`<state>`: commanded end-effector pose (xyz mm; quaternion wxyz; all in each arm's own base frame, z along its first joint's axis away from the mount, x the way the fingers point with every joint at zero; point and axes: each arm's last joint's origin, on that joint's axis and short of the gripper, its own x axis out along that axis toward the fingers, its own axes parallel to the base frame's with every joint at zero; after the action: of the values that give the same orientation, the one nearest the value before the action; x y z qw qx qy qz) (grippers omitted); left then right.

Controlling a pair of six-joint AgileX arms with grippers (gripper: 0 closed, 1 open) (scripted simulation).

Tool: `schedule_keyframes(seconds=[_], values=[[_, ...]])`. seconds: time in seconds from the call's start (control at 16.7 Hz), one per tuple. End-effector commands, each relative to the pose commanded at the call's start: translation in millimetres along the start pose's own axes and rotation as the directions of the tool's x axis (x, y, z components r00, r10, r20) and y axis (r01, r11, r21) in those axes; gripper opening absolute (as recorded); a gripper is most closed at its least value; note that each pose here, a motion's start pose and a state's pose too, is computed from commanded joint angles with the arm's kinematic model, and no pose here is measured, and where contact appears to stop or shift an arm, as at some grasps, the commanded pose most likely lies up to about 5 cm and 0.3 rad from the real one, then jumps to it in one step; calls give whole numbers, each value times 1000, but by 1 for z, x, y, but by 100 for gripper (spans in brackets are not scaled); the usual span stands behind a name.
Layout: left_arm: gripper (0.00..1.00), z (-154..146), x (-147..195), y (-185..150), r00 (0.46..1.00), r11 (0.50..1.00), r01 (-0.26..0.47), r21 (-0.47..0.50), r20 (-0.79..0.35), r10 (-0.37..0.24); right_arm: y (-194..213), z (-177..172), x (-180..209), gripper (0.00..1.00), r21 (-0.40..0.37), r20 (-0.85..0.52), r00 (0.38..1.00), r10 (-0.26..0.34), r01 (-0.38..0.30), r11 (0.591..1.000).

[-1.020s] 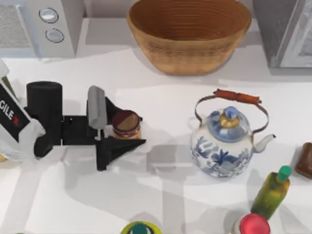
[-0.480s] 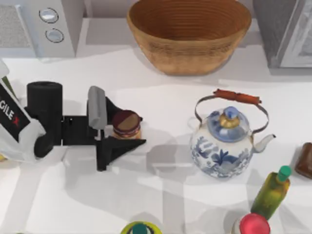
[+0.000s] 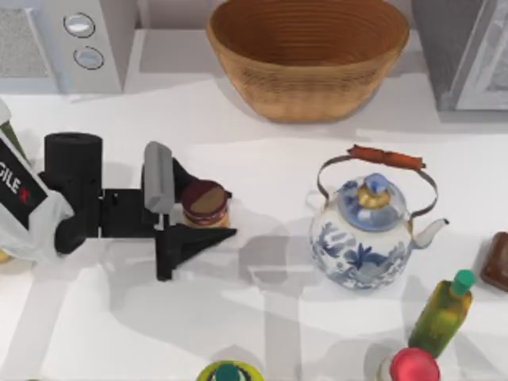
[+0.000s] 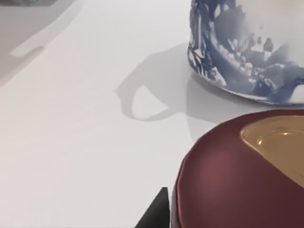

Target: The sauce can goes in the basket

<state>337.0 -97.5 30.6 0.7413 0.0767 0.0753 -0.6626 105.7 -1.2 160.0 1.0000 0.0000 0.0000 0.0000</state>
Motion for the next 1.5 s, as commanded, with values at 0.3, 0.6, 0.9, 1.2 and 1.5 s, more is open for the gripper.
schedule_keyframes(seconds=[0.3, 0.6, 0.9, 1.2, 1.5], values=[[0, 6, -20, -9, 998, 999, 36, 25, -43, -35, 0, 0, 0, 100, 0, 0, 1000, 0, 0, 1000], [0, 27, -67, -29, 997, 998, 56, -23, -44, -57, 0, 0, 0, 100, 0, 0, 1000, 0, 0, 1000], [0, 58, -112, -61, 1000, 999, 19, -39, -4, -19, 0, 0, 0, 100, 0, 0, 1000, 0, 0, 1000], [0, 74, -130, -82, 1000, 1000, -10, -15, 15, 11, 0, 0, 0, 100, 0, 0, 1000, 0, 0, 1000], [0, 74, -129, -81, 1000, 1000, -6, -12, 14, 6, 0, 0, 0, 100, 0, 0, 1000, 0, 0, 1000]])
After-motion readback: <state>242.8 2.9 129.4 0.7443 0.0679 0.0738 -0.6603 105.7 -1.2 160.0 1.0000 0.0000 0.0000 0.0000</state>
